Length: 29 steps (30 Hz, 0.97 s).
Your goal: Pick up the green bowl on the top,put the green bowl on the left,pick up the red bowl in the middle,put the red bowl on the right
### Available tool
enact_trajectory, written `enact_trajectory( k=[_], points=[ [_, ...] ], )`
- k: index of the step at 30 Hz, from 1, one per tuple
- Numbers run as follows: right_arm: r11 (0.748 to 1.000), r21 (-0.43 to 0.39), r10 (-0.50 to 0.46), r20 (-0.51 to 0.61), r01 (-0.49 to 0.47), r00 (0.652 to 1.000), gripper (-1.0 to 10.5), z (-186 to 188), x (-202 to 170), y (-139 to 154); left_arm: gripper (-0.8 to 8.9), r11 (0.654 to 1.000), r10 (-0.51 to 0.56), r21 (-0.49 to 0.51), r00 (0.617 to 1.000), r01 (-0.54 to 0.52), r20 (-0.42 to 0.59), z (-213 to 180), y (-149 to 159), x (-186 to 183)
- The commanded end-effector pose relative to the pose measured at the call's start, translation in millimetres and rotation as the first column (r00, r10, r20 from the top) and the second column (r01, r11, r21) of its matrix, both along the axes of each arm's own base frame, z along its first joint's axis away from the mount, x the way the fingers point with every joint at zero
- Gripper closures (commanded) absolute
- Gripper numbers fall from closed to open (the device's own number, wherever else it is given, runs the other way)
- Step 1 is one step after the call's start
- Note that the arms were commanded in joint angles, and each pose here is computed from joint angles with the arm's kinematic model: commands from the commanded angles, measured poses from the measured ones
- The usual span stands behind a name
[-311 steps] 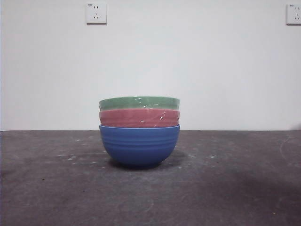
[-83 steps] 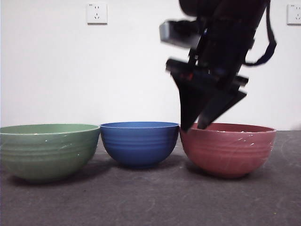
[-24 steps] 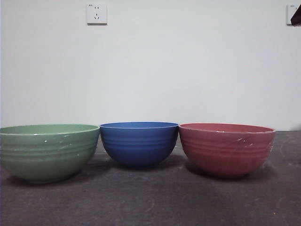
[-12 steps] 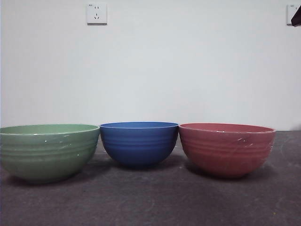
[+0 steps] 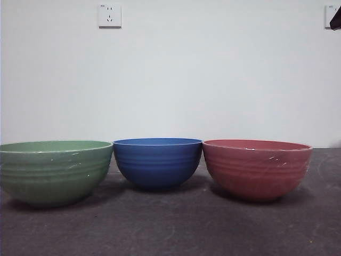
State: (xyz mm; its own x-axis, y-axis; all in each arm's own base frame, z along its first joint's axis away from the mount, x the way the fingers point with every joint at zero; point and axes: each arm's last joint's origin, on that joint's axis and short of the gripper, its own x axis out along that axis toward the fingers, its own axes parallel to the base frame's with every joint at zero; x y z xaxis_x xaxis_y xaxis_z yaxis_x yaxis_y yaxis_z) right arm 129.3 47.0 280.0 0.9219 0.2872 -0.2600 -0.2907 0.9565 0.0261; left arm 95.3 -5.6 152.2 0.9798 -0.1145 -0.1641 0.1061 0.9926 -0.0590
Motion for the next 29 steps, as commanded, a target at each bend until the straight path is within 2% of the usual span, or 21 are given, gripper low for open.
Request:
enact_trajectory(
  k=[1,4,8,14,20,29],
  points=[
    [1.000,0.010,-0.006,-0.003,0.006,1.000,9.4,-1,0,0,8.17,1.000,0.006,-0.006,1.000,-0.006,-0.015,-5,0,1],
    [1.000,-0.007,-0.003,-0.020,0.003,1.000,9.4,-3,-1,0,8.17,1.000,0.006,-0.006,1.000,-0.006,-0.015,-5,0,1],
    [0.993,-0.112,-0.020,0.009,0.021,1.000,9.4,-5,-18,-11,8.17,1.000,0.005,-0.006,1.000,-0.005,-0.015,-5,0,1],
    [0.998,-0.055,0.002,0.096,0.003,0.995,9.4,-39,-38,-26,8.17,1.000,0.006,-0.005,1.000,-0.006,-0.015,-5,0,1],
    [0.998,-0.013,-0.058,0.158,0.061,0.986,9.4,-91,-38,-33,8.17,1.000,0.005,-0.005,1.000,-0.005,-0.015,-5,0,1],
    [0.997,0.003,-0.072,0.097,0.072,0.993,9.4,-129,-35,-33,8.17,1.000,0.005,-0.005,1.000,-0.005,-0.015,-5,0,1]
  ],
)
